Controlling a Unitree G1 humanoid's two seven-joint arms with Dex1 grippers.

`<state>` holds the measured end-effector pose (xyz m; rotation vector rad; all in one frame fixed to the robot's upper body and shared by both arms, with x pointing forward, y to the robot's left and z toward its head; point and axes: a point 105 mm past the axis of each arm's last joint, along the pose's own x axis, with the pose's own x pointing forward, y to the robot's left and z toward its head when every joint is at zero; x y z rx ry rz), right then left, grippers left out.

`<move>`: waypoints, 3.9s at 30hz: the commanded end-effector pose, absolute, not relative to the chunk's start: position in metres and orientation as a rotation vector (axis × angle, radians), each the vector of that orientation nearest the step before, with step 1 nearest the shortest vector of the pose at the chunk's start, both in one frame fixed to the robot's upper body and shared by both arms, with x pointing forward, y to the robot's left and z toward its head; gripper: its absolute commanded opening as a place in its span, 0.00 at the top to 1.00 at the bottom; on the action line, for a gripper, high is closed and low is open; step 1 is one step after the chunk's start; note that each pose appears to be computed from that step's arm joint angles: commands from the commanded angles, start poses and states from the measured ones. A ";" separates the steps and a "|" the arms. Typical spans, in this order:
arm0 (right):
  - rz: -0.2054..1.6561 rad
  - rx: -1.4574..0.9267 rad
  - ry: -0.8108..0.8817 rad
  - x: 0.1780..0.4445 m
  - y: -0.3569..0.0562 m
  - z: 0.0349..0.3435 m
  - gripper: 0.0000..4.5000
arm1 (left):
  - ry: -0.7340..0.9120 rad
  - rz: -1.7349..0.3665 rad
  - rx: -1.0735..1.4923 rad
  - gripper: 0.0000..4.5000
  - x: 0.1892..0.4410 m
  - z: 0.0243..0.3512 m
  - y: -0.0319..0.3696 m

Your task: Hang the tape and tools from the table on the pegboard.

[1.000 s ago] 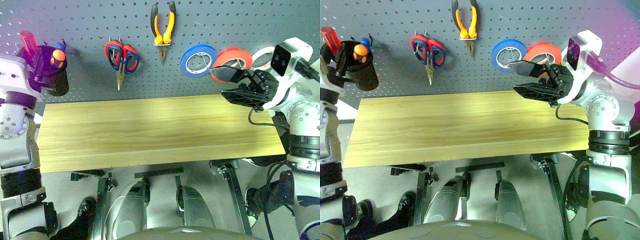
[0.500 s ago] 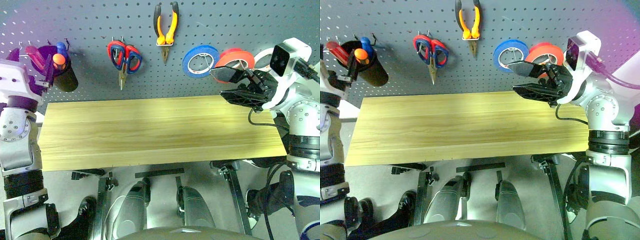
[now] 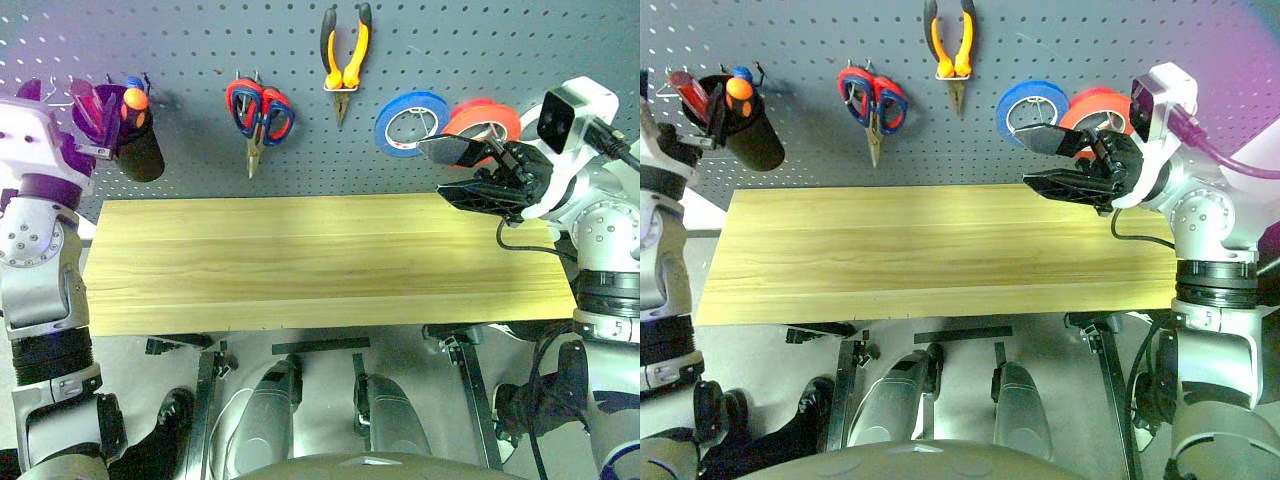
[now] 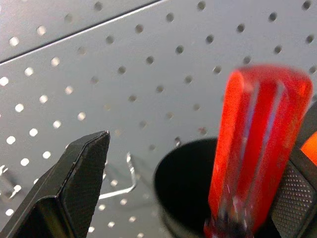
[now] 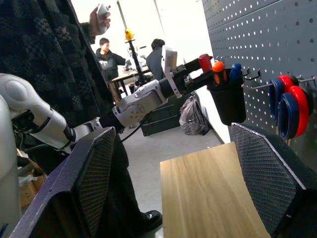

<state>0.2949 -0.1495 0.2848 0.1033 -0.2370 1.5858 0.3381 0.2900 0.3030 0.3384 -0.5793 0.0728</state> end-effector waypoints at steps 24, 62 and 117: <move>1.600 0.069 -0.299 0.295 -0.149 0.293 0.13 | -0.794 -0.035 0.180 0.00 0.323 0.393 0.253; 1.427 -0.001 -0.247 0.294 -0.190 0.252 0.13 | -0.160 -0.938 -0.115 0.00 0.316 0.201 0.175; 0.656 0.314 -0.180 0.351 -0.195 0.137 0.13 | -0.263 -0.312 -0.134 0.00 0.361 0.144 0.199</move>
